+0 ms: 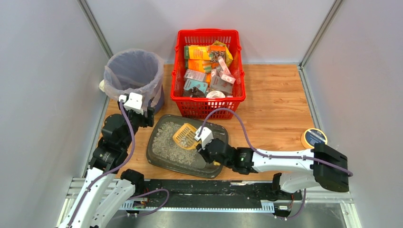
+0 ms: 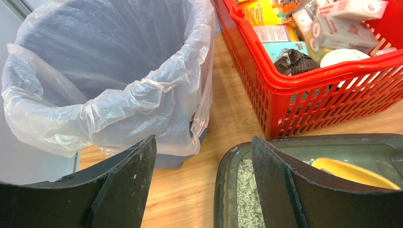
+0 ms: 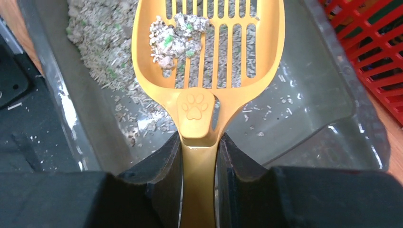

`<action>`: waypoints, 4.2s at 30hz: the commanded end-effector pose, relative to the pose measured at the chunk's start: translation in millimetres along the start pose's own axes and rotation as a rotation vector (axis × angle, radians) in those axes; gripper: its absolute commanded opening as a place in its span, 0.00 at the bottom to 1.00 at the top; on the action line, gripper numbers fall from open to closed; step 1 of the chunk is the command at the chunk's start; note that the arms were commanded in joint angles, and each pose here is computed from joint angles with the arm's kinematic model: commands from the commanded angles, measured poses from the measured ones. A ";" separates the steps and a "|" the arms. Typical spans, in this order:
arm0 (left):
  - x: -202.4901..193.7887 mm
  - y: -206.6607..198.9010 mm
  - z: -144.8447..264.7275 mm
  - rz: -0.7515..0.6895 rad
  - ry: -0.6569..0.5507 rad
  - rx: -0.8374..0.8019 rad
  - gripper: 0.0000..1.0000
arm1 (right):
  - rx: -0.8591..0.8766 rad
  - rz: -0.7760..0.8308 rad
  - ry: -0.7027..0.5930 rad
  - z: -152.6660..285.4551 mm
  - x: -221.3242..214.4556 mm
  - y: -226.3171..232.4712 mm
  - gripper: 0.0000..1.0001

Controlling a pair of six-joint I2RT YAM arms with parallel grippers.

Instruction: Clean the litter box

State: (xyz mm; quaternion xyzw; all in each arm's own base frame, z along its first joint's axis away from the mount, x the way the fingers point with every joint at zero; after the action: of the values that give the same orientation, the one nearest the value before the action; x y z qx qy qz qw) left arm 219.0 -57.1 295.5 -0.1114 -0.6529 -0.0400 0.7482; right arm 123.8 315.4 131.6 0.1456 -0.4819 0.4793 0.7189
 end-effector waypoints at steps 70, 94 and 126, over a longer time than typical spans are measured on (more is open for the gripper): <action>39.4 153.8 -73.8 0.512 0.269 0.497 0.37 | 0.116 0.035 -0.174 92.3 157.5 -62.1 0.00; 65.9 134.5 -70.0 0.543 0.405 0.365 0.00 | 0.129 0.053 -0.220 83.0 190.5 -61.7 0.00; 51.5 107.3 -58.9 0.548 0.393 0.210 0.00 | -0.250 0.496 -0.205 -9.5 280.8 -164.2 0.00</action>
State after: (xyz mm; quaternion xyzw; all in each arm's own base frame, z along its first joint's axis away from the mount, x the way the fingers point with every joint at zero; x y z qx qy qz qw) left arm 312.0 60.8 315.2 -0.1480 -0.4178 0.2555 0.8592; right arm 259.8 388.3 384.9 0.0567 -0.5963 0.5500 0.5820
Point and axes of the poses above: each gripper's point midway between its finger pads, its own z axis back along the fingers, its own y axis along the line the jaws close on, x = y × z, the point moved 4 cm from there along z, back along the fingers, and after that the axes turned 15 degrees about z, right-handed, at the moved point
